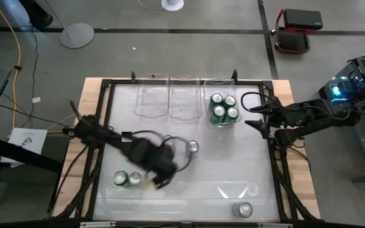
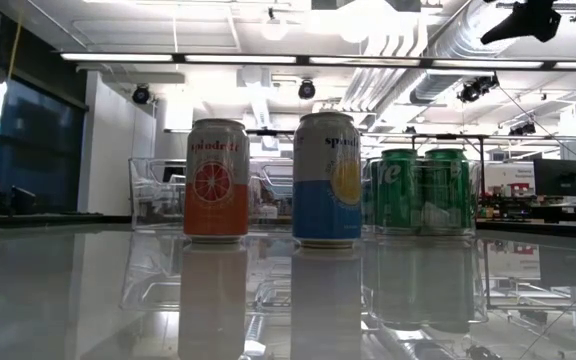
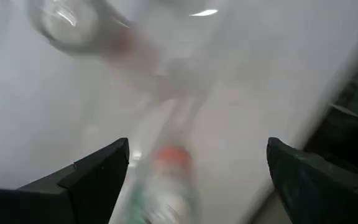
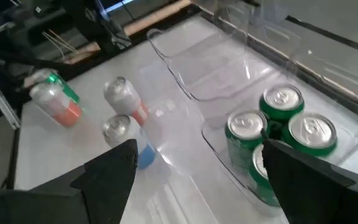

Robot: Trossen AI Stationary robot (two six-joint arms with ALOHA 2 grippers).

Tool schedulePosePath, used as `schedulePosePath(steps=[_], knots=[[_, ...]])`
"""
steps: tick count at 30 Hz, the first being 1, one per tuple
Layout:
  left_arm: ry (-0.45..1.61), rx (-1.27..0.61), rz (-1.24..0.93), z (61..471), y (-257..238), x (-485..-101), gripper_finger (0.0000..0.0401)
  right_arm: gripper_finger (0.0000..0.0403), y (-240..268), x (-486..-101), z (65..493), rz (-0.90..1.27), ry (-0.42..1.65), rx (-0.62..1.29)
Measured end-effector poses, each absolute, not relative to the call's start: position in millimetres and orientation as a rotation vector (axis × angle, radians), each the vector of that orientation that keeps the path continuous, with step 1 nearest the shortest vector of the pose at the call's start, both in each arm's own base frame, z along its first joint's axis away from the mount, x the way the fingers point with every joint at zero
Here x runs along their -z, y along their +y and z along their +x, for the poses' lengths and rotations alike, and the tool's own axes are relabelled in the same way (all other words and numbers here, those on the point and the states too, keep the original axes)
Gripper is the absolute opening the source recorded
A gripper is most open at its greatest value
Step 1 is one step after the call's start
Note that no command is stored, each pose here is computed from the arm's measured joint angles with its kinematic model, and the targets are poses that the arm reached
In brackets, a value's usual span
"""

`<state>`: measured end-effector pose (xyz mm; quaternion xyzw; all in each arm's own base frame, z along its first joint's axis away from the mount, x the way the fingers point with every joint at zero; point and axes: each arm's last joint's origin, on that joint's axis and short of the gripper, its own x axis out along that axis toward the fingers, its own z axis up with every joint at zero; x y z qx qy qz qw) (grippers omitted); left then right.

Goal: Sort soda cans
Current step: Put green soda can into the right transparent bin

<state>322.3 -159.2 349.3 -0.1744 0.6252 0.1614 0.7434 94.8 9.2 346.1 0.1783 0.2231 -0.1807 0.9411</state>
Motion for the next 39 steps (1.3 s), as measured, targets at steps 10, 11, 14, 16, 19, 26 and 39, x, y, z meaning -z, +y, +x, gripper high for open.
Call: schedulePosePath(steps=[10, 11, 14, 16, 19, 26, 39], knots=[[1.458, -0.269, -0.258, 219.6, -211.4, -340.1, 0.0355, 0.0330, 9.4, -361.1, 103.8, 0.337, 0.286, 0.375], [1.483, -0.293, -0.250, 211.8, -210.7, -333.3, 0.0355, 0.0330, 9.3, -361.9, 104.2, 0.337, 0.277, 0.382], [1.545, -0.339, -0.244, 190.9, -206.4, -316.5, 0.0355, 0.0330, 9.0, -362.0, 104.4, 0.329, 0.273, 0.394], [1.542, -0.330, -0.248, 183.4, -202.0, -307.4, 0.0357, 0.0330, 8.8, -361.9, 104.4, 0.334, 0.273, 0.395], [1.517, -0.265, -0.258, 179.3, -198.9, -291.1, 0.0358, 0.0330, 8.8, -361.9, 104.4, 0.352, 0.269, 0.398], [1.551, -0.267, -0.203, 173.1, -189.0, -251.8, 0.0358, 0.0330, 8.8, -361.9, 104.4, 0.401, 0.260, 0.405], [1.517, -0.283, -0.277, 177.4, -187.9, -230.5, 0.0328, 0.0330, 8.8, -361.9, 104.4, 0.420, 0.256, 0.409]])
